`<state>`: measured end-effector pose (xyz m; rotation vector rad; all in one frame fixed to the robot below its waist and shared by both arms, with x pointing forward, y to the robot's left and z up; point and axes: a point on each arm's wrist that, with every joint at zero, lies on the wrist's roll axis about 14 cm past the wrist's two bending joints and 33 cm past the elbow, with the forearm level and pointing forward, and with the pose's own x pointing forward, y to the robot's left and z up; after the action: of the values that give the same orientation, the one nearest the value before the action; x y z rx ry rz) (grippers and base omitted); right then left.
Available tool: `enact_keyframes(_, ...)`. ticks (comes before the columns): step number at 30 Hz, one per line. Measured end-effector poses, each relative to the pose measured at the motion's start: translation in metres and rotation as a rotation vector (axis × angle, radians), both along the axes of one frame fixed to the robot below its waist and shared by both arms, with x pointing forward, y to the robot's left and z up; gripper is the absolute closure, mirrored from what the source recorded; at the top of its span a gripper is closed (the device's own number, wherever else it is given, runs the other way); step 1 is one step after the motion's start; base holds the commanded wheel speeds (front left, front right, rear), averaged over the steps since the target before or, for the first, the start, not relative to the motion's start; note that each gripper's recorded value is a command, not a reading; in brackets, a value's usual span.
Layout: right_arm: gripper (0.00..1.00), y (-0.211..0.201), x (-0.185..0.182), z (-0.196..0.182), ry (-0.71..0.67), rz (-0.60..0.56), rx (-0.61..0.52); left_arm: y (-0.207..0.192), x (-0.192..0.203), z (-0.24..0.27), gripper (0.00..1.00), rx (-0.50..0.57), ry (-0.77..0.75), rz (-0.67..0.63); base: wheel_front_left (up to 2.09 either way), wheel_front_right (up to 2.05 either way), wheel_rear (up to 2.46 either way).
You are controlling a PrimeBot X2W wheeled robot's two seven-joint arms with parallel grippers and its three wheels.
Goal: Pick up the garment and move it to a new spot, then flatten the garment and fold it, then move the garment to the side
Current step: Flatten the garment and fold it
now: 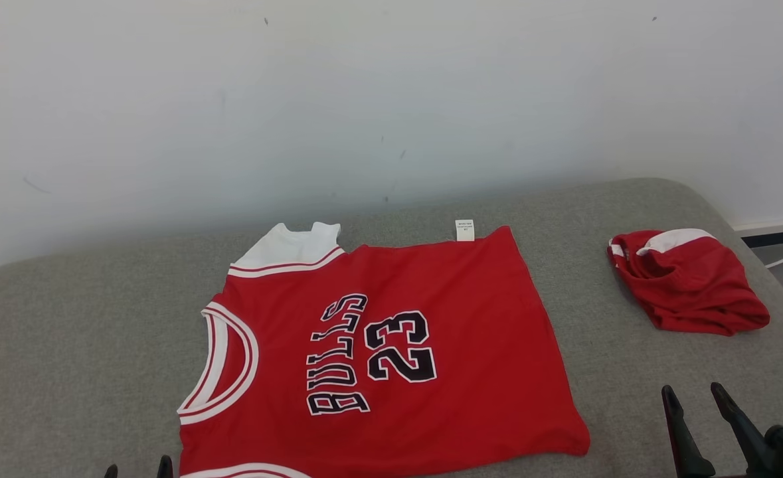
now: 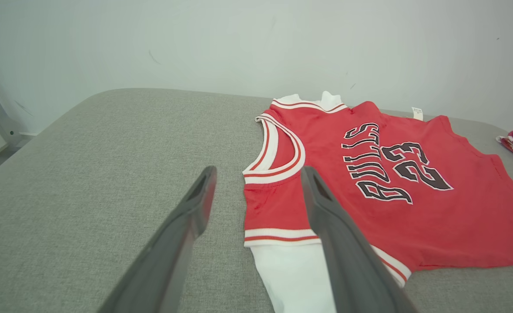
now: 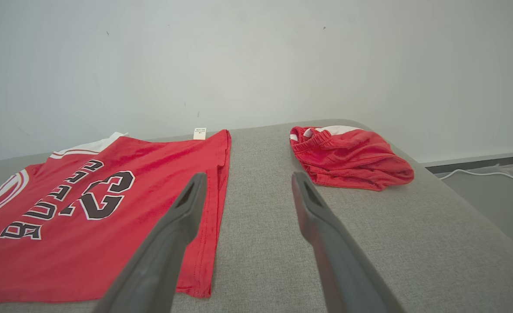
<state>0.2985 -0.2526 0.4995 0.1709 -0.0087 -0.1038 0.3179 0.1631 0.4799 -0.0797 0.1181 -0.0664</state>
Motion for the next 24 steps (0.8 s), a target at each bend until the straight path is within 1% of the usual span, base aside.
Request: enact_keyframes(24,0.00,-0.0038,-0.0015,0.0015,0.010,-0.022,-0.013,-0.0023,0.0002,0.0013,0.00,0.006,0.041,0.010,0.00,0.00,0.00)
